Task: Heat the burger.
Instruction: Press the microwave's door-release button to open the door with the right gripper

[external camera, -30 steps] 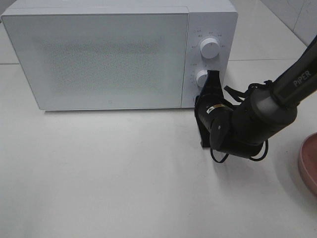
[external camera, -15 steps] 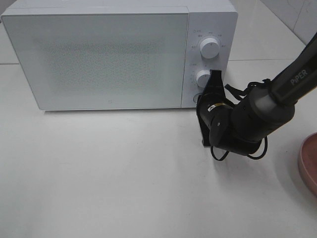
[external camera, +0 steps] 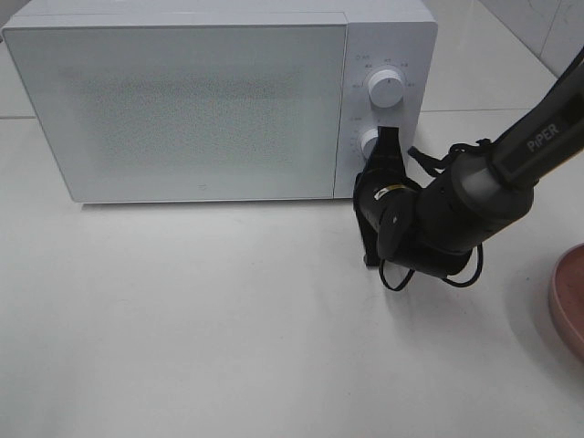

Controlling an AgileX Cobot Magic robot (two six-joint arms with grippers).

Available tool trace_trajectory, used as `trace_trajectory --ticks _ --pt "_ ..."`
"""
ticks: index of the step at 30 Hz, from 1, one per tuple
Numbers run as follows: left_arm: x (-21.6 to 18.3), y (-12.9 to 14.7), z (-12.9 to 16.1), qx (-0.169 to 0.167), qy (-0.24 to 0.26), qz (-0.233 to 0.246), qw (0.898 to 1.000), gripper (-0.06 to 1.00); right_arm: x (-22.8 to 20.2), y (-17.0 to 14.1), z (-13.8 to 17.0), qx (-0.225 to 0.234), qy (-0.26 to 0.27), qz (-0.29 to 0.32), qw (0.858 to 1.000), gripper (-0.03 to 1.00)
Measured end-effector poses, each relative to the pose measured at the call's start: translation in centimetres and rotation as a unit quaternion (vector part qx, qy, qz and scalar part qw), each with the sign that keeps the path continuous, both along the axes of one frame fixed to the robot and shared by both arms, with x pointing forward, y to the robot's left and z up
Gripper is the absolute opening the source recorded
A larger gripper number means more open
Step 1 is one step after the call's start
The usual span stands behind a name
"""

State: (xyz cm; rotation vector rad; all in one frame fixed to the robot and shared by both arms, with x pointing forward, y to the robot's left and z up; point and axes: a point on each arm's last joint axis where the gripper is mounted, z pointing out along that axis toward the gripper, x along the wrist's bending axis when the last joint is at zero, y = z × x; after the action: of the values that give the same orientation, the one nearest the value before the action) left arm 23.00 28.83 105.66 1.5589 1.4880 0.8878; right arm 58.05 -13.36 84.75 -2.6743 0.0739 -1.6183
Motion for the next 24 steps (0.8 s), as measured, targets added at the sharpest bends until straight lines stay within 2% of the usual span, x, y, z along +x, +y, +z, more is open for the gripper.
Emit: trace_trajectory --ticks 24 --pt "0.0 0.0 0.0 0.0 0.0 0.0 1.0 0.96 0.76 0.42 -0.55 -0.005 -0.028 -0.016 0.999 0.01"
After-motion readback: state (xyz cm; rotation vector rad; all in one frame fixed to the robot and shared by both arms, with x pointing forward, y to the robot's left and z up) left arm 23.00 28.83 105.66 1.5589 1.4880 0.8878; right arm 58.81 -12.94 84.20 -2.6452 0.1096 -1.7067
